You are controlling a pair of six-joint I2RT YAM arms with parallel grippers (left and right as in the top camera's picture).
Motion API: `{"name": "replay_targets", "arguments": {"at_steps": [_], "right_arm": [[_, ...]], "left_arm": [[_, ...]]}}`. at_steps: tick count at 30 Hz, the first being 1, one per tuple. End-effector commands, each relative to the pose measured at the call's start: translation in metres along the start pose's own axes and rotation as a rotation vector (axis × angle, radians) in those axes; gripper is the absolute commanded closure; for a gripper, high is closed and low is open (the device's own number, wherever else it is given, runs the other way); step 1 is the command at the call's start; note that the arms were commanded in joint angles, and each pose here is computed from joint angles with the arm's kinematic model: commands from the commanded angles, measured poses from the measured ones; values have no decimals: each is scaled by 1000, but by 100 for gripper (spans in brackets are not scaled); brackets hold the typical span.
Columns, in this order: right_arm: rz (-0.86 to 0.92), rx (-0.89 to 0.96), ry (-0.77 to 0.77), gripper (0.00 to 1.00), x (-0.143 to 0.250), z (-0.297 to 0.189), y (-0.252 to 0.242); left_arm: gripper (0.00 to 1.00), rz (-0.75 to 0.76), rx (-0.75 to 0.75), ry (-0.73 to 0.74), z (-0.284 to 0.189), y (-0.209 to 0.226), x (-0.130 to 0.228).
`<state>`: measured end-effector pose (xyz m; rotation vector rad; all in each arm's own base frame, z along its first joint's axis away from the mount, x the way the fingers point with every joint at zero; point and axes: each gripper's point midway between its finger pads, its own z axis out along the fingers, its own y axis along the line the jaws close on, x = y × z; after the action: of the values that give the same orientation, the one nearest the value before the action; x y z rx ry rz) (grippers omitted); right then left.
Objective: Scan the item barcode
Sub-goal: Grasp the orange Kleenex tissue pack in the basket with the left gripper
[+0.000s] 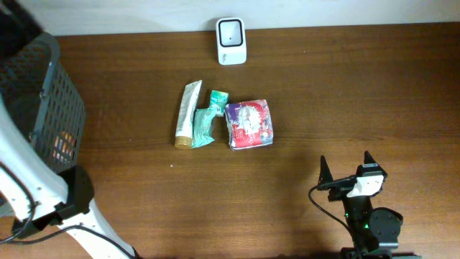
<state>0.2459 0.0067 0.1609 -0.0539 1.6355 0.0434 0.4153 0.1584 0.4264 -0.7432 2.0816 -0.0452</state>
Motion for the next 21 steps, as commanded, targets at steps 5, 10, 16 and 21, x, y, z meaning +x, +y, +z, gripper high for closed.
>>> {"name": "replay_targets", "arguments": {"at_steps": [5,10,16,21], "right_arm": [[-6,4,6,1,3,0,0],[-6,4,6,1,3,0,0],[-6,4,6,1,3,0,0],[-6,4,6,1,3,0,0]], "left_arm": [[1,-169,-376,234,47,168,31],[8,-251,-469,568,116,237,135],[10,-170,-212,734,161,225,206],[9,-74,-166,793,170,231,236]]}}
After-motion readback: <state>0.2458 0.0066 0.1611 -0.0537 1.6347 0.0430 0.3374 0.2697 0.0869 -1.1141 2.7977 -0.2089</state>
